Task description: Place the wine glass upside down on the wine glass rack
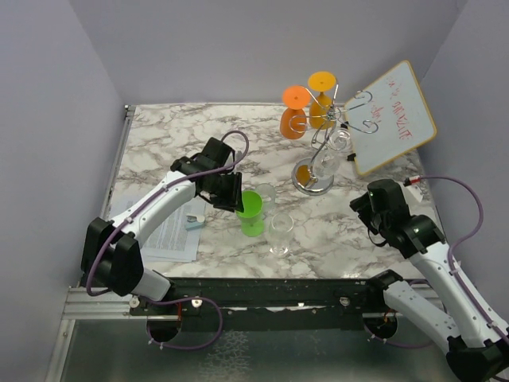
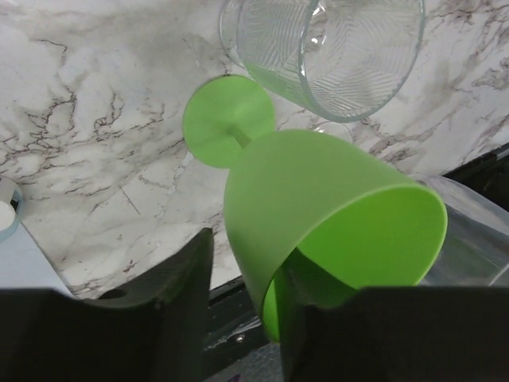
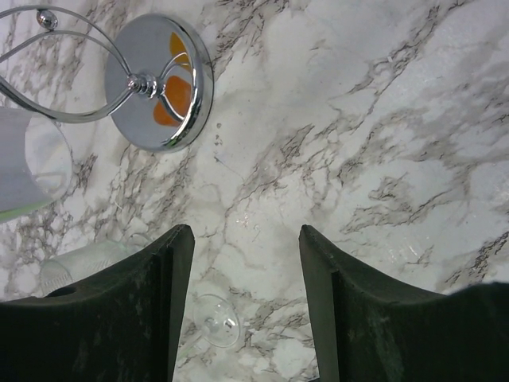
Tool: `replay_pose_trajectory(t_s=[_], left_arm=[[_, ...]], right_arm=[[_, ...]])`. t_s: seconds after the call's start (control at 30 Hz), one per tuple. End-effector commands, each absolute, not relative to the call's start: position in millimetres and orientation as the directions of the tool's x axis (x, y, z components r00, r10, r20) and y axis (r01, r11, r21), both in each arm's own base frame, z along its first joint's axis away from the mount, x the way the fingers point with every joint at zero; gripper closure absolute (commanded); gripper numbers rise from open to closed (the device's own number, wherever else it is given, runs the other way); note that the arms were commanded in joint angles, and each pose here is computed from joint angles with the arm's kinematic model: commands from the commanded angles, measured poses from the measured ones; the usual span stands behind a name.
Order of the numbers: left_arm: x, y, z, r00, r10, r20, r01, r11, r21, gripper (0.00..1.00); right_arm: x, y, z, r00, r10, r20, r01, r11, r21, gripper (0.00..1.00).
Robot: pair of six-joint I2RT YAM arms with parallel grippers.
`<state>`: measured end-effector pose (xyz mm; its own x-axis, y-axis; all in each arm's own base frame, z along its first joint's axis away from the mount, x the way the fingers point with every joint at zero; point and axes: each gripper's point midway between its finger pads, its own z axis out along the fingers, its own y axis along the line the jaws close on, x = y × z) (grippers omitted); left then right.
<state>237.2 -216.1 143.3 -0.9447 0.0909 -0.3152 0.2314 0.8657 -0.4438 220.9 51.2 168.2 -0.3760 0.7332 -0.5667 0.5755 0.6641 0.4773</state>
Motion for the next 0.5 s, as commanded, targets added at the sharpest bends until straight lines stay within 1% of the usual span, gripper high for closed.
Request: replay_pose_trajectory(t_s=[0.0,0.13,0.27,0.4,0.47], left_arm=[[247.9,-208.7,148.5,-0.937,0.095,-0.336,0.223,0.903,-0.367,0.74],[255.2,-198.8,158.3,-0.923,0.12,-0.367,0.239,0.923,-0.301,1.0],[260.7,-186.7,166.7,-0.909,0.141,-0.392,0.245,0.942,-0.23,1.0],[272.0,-154.8,181.0,-0.885,0.171,-0.434,0.215,0.975,-0.054,1.0],[275.5,-147.6,190.4,-0.872,0.185,-0.452,0.214,0.977,-0.013,1.0]], right_arm=[[216.6,39.2,168.9,-0.336,0.735,-0.589,0.606,0.647,0.462,0.4],[216.1,32.5,176.5,-0.306,0.73,-0.611,0.607,0.644,0.466,0.4],[216.6,28.4,184.0,-0.284,0.723,-0.63,0.599,0.646,0.472,0.4],[217.5,25.6,191.8,-0.258,0.722,-0.642,0.587,0.645,0.489,0.41],[216.0,21.0,193.2,-0.241,0.72,-0.651,0.598,0.638,0.485,0.41]])
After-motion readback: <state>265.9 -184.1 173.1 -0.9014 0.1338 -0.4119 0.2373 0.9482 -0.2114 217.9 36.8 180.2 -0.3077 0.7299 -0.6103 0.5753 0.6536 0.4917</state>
